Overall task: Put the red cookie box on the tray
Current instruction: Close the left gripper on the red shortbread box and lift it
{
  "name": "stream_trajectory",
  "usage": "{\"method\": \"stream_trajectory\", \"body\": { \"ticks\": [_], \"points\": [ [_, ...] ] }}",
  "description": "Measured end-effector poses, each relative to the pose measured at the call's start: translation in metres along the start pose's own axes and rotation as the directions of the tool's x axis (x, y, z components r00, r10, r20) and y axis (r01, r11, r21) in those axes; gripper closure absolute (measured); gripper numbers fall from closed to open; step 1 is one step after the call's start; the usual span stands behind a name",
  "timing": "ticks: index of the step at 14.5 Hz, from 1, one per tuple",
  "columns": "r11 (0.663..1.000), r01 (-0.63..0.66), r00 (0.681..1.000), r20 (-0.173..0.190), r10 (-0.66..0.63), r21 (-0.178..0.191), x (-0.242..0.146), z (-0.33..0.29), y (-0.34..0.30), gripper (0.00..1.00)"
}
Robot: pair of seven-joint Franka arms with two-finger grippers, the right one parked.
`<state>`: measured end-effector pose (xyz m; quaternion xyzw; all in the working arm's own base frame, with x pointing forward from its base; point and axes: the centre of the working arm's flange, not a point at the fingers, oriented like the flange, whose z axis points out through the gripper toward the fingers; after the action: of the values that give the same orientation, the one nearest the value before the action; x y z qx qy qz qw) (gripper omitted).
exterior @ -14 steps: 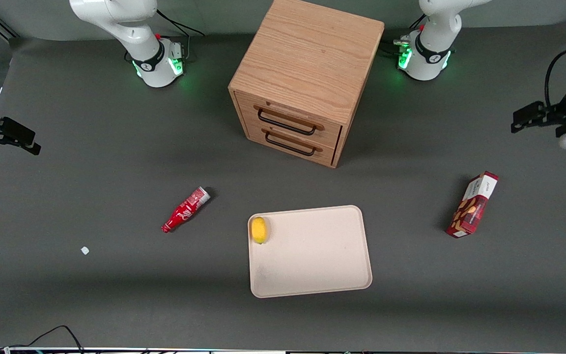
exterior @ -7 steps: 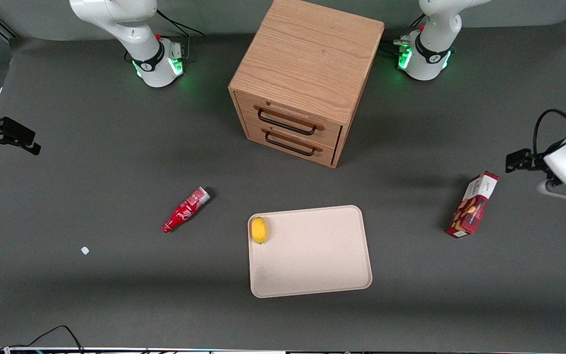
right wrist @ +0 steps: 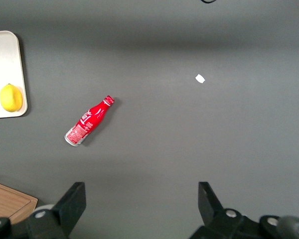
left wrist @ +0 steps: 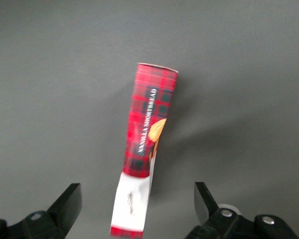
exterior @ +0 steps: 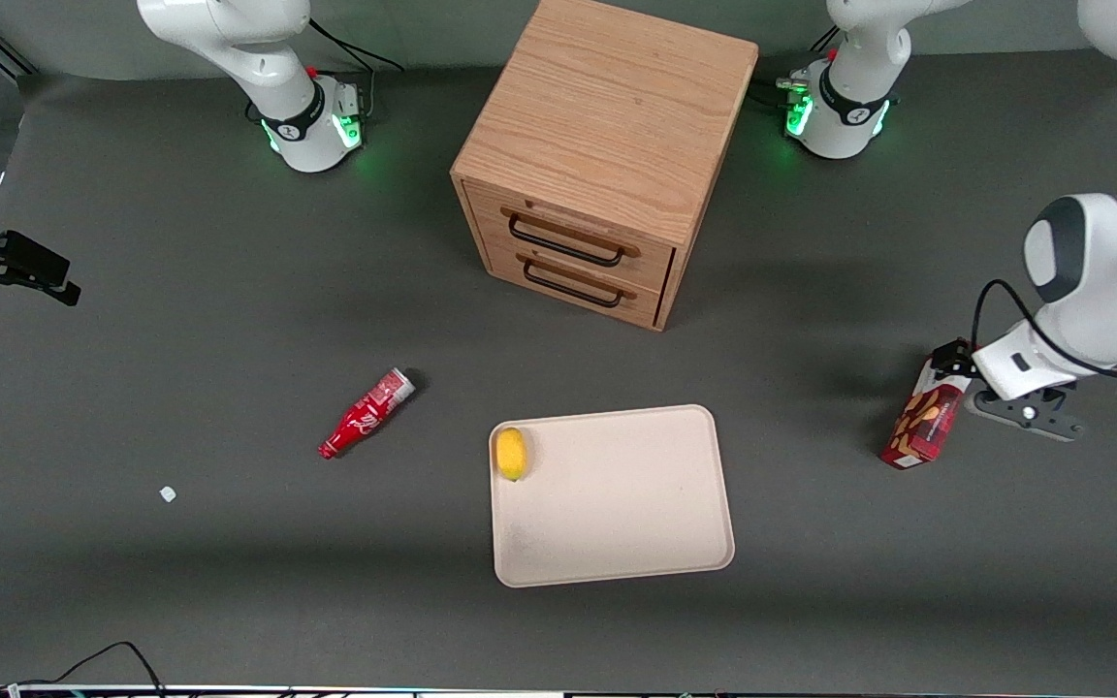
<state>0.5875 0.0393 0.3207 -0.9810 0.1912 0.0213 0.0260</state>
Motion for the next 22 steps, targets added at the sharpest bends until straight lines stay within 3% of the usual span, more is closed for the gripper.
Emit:
{"method": "stream_trajectory", "body": {
  "ticks": [8, 13, 20, 22],
  "points": [
    [0.998, -0.061, 0.997, -0.039, 0.061, -0.001, -0.003, 0.071, 0.004, 0.0],
    [0.998, -0.056, 0.998, -0.042, 0.056, -0.003, -0.003, 0.089, 0.0, 0.03],
    [0.997, -0.073, 0.996, -0.041, 0.073, 0.0, -0.003, 0.09, 0.0, 0.77],
    [0.997, -0.072, 0.996, -0.049, 0.072, 0.005, 0.0, 0.086, -0.001, 0.82]
  ]
}}
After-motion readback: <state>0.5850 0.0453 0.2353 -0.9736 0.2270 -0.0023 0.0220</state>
